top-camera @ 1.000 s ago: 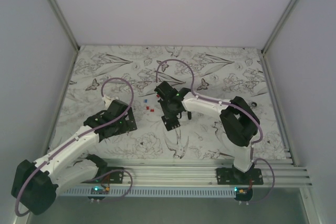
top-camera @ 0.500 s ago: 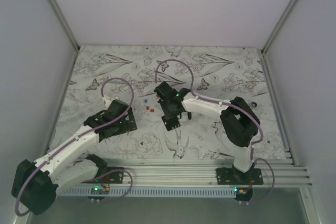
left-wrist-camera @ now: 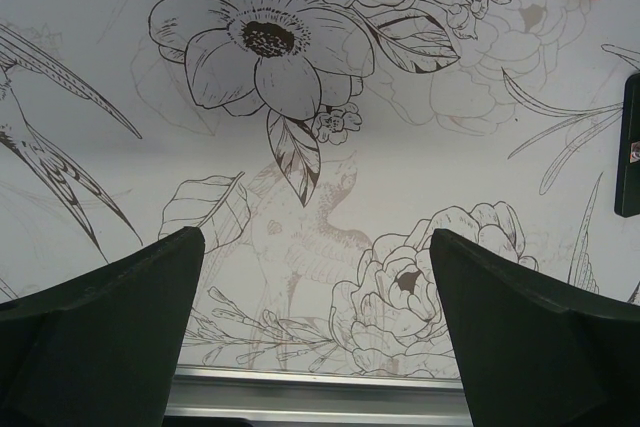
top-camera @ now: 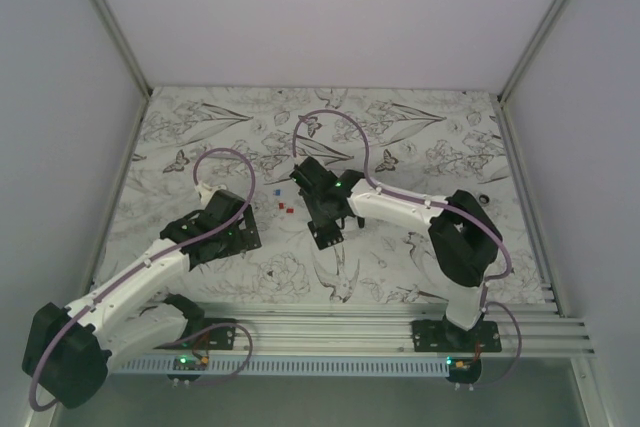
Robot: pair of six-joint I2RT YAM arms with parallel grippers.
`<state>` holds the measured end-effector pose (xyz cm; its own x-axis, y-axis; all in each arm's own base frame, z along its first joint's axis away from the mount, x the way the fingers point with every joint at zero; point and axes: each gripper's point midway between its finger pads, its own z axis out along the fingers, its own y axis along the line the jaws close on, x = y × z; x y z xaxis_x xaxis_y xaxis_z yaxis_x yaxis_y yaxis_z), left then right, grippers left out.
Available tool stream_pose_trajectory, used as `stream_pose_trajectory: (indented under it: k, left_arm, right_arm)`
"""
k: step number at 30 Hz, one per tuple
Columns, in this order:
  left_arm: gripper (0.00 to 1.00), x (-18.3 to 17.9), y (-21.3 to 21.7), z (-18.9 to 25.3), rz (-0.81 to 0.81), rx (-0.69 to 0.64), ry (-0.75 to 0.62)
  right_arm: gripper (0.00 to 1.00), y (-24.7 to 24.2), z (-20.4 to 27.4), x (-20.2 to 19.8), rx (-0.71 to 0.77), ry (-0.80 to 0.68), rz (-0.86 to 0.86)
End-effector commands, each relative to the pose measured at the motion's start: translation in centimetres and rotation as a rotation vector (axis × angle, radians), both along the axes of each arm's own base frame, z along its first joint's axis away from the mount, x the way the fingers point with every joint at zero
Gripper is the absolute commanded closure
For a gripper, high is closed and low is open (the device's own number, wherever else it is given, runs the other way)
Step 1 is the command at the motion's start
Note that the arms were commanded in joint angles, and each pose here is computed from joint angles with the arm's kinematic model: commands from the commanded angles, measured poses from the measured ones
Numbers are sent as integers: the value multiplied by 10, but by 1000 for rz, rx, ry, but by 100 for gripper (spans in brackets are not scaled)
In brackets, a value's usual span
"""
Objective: Snap on the fuse box
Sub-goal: Install the fuse at the fuse box base.
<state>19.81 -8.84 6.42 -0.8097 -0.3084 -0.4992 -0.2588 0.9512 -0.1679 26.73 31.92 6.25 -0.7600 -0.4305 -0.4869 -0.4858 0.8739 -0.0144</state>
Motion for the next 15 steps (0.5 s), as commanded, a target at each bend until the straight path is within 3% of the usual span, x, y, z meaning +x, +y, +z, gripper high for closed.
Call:
stream_pose_trajectory:
  k: [1, 15]
  left_arm:
    - [0, -7, 4, -5, -2, 13, 31]
    - [0, -7, 5, -6, 0, 18, 34]
  right_arm:
    - [72, 1, -2, 3, -18, -21, -27]
    - [78, 7, -14, 4, -28, -8, -19]
